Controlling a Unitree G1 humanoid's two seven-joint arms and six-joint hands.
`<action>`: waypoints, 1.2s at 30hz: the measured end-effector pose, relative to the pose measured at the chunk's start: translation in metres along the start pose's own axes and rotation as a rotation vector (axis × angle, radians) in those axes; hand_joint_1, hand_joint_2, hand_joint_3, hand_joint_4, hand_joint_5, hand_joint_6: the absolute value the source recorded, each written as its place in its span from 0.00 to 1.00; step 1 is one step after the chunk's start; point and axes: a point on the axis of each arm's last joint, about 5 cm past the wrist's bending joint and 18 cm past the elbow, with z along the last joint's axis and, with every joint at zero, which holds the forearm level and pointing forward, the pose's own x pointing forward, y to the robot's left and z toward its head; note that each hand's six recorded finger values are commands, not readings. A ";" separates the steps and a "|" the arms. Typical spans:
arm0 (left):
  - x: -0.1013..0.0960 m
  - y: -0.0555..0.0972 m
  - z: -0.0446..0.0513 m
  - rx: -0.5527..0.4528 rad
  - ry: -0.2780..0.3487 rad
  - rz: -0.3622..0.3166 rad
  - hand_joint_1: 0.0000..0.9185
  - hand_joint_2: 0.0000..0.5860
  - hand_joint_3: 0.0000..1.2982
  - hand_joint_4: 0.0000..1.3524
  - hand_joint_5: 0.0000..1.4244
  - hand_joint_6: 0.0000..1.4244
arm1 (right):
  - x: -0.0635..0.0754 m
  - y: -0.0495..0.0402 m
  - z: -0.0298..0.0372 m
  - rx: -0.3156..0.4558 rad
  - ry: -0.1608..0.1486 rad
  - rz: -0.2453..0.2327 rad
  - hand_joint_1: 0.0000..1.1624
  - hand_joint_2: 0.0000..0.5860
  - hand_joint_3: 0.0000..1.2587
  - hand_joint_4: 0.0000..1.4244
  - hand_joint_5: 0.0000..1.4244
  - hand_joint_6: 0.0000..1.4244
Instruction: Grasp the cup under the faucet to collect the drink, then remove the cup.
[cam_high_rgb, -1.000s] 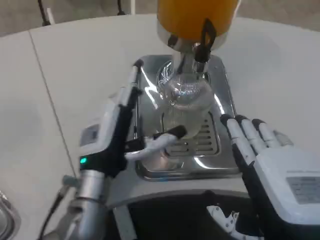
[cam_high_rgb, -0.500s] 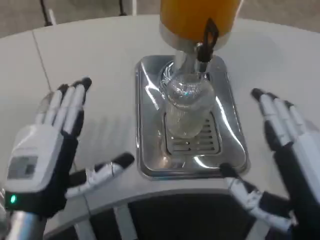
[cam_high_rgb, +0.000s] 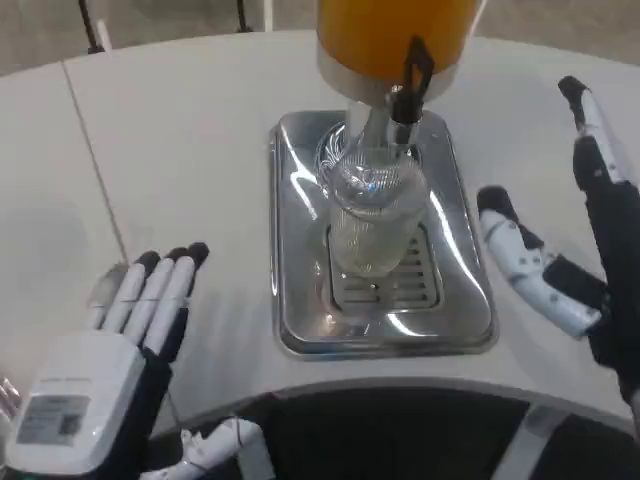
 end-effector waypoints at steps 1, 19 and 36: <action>0.000 0.001 0.0015 0.012 -0.011 -0.002 0.00 0.27 0.00 0.00 0.00 0.00 | 0.003 0.0009 0.0002 0.019 0.002 -0.001 0.38 0.83 0.00 0.00 0.00 0.02; -0.007 -0.003 0.0059 -0.013 0.006 -0.019 0.00 0.28 0.00 0.00 0.00 0.00 | 0.037 0.0174 0.0129 0.278 -0.111 0.044 0.36 0.82 0.00 0.00 0.00 0.02; -0.007 -0.002 0.0026 -0.006 0.017 -0.020 0.00 0.29 0.00 0.00 0.00 0.00 | 0.053 0.0278 0.0228 0.385 -0.214 0.161 0.36 0.79 0.00 0.00 0.00 0.03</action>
